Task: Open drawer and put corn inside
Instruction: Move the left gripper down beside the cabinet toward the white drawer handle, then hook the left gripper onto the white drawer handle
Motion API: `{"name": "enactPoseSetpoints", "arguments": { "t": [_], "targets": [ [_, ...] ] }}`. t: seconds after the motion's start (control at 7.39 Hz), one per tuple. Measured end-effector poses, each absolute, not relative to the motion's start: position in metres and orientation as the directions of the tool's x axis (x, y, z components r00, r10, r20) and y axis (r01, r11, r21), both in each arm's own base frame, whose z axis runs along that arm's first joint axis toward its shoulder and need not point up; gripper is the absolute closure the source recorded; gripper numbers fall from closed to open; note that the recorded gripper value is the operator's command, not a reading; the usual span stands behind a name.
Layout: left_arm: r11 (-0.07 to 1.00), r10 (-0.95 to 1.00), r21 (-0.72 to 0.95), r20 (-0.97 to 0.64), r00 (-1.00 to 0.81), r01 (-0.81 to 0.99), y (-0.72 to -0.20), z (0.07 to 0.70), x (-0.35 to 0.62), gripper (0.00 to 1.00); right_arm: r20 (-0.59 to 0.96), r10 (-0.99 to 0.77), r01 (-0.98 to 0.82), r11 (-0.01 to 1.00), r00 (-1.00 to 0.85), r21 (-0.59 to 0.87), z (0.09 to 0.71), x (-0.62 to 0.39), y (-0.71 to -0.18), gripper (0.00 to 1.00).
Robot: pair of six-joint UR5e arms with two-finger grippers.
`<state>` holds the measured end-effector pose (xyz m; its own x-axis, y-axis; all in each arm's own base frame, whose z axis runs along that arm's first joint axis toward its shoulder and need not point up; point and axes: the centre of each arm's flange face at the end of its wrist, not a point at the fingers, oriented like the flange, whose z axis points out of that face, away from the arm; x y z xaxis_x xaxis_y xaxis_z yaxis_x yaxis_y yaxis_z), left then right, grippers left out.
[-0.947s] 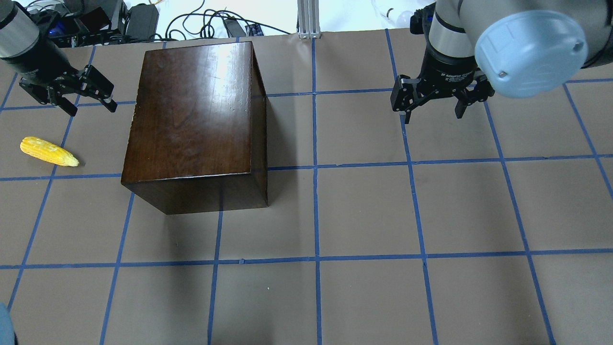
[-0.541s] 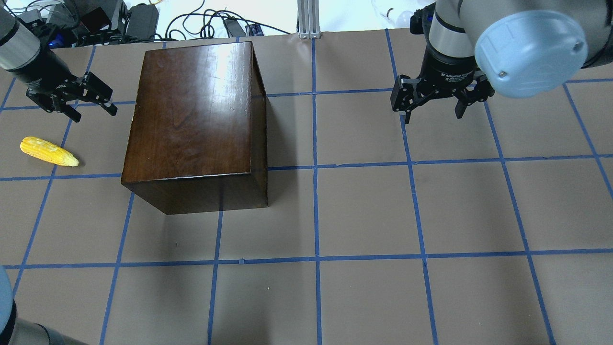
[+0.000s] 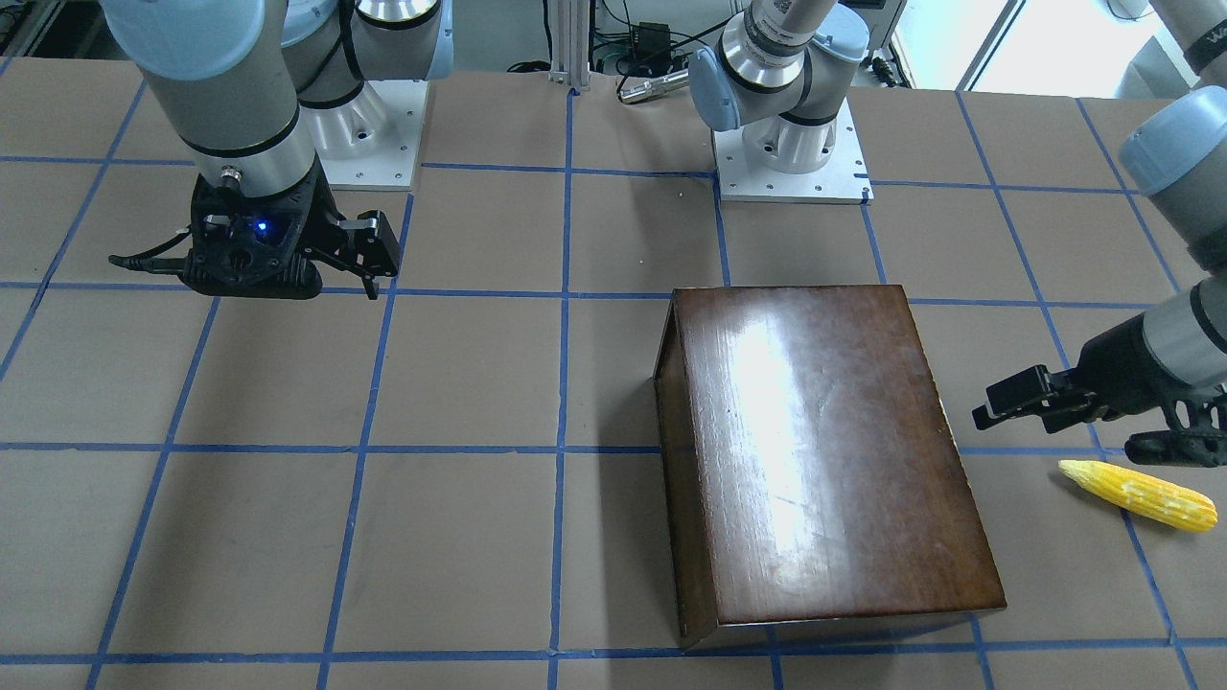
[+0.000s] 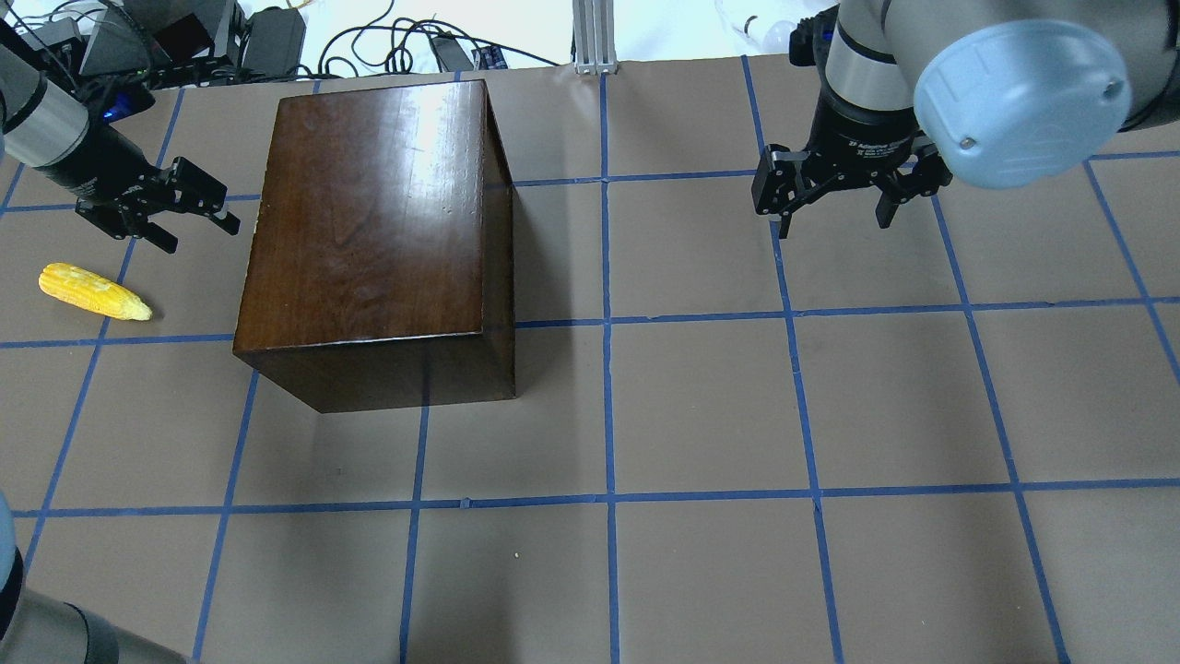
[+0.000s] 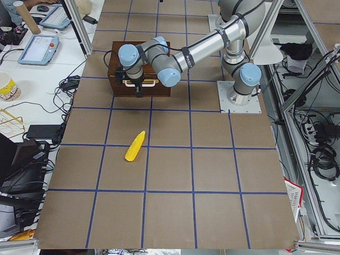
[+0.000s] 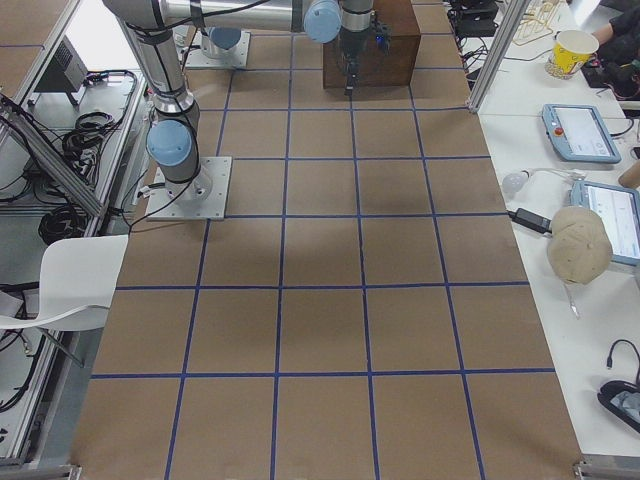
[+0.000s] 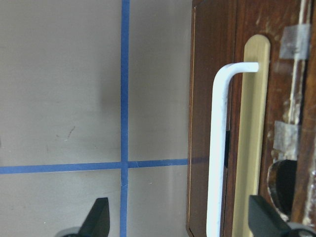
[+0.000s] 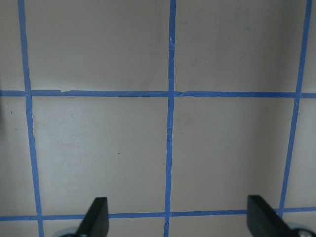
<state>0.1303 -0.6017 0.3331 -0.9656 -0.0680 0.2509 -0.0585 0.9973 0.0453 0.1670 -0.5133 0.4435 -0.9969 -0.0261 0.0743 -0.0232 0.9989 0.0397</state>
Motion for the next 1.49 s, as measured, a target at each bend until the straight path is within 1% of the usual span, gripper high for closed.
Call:
{"name": "enactPoseSetpoints", "arguments": {
  "t": [0.41, 1.08, 1.49],
  "targets": [
    [0.998, -0.068, 0.035, 0.291, -0.954, -0.061, -0.605, 0.323, 0.129, 0.00, 0.074, -0.026, -0.023, 0.999, -0.997, 0.039, 0.444, 0.167, -0.513, 0.00],
    [1.000, 0.006, 0.026, 0.309, -0.951, 0.015, -0.609, 0.307, 0.131, 0.00, 0.074, -0.026, -0.023, 0.999, -0.997, 0.040, 0.443, 0.167, -0.513, 0.00],
    [1.000, 0.010, 0.024, 0.331, -0.943, 0.018, -0.611, 0.302, 0.129, 0.00, 0.074, -0.026, -0.023, 0.999, -0.997, 0.039, 0.444, 0.167, -0.513, 0.00]
  ]
}}
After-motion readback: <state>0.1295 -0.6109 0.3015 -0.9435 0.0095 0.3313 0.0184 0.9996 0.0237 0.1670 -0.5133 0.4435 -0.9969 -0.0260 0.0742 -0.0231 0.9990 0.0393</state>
